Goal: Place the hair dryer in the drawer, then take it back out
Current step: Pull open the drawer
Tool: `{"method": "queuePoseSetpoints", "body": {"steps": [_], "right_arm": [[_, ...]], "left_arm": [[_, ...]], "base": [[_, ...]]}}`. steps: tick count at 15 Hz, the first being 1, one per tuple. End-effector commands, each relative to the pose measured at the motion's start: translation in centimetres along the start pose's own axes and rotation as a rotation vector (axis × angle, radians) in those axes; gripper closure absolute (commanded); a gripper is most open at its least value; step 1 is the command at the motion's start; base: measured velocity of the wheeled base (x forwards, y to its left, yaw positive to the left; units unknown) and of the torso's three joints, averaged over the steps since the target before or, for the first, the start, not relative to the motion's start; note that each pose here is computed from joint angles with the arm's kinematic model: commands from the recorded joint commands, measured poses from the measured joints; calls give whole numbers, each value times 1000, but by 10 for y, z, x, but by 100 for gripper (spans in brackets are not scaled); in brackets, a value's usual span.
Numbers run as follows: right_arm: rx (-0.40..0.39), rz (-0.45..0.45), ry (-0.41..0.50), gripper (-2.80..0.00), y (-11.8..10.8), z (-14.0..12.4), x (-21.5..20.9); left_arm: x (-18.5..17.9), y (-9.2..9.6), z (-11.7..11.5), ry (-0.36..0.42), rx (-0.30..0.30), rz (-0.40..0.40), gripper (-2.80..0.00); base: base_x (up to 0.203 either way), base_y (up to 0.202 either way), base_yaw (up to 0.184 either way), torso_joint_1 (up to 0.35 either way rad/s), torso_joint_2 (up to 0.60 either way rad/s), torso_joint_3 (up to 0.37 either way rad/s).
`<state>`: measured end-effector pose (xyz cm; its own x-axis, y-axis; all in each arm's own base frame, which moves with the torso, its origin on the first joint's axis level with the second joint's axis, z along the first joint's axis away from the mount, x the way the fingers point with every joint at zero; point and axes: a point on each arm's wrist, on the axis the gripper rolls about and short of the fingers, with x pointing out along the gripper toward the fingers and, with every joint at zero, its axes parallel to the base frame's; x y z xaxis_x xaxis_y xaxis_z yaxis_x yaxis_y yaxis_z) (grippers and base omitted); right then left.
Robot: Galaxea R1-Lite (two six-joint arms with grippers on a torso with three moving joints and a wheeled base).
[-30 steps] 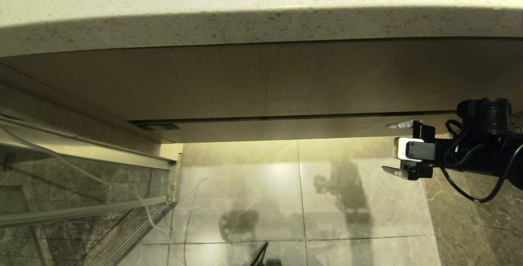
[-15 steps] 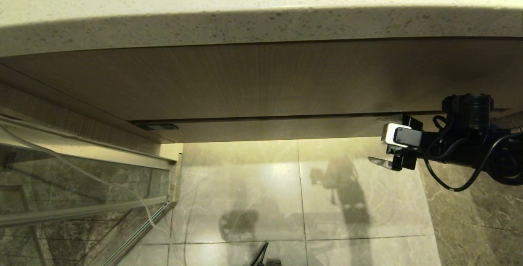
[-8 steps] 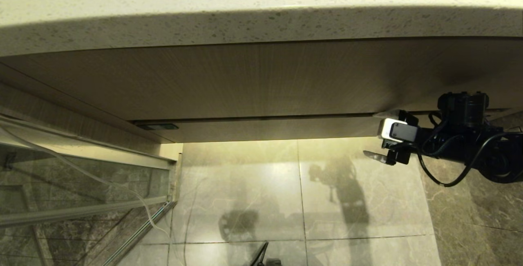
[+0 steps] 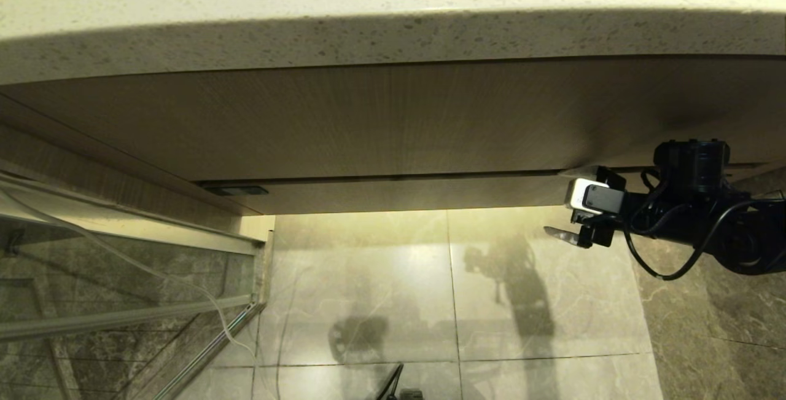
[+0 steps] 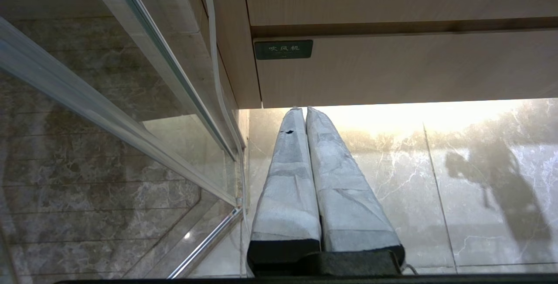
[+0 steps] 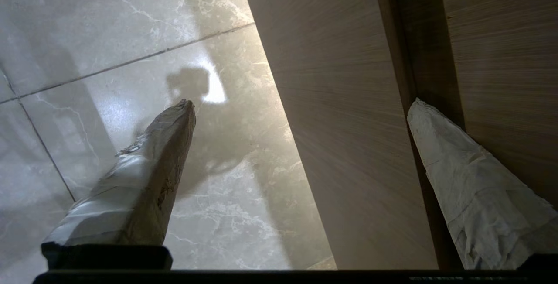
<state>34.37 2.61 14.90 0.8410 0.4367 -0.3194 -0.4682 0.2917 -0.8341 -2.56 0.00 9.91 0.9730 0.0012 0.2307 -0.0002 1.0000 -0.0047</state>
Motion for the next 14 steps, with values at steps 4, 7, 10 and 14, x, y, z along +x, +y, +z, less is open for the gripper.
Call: {"method": "queuePoseSetpoints", "body": {"steps": [4, 7, 10, 14], "right_arm": [[4, 8, 2, -280, 1, -4, 6], [5, 2, 0, -280, 0, -4, 7], [21, -15, -4, -280, -6, -2, 5], [12, -40, -14, -280, -11, 0, 6]], "left_arm": [[1, 0, -11, 38, -1, 0, 0], [1, 0, -11, 38, -1, -1, 0], [1, 0, -11, 38, -1, 0, 0], [1, 0, -11, 38, -1, 0, 0]], "base": [[0, 0, 0, 0, 0, 0], [0, 0, 0, 0, 0, 0], [0, 0, 0, 0, 0, 0], [0, 0, 0, 0, 0, 0]]}}
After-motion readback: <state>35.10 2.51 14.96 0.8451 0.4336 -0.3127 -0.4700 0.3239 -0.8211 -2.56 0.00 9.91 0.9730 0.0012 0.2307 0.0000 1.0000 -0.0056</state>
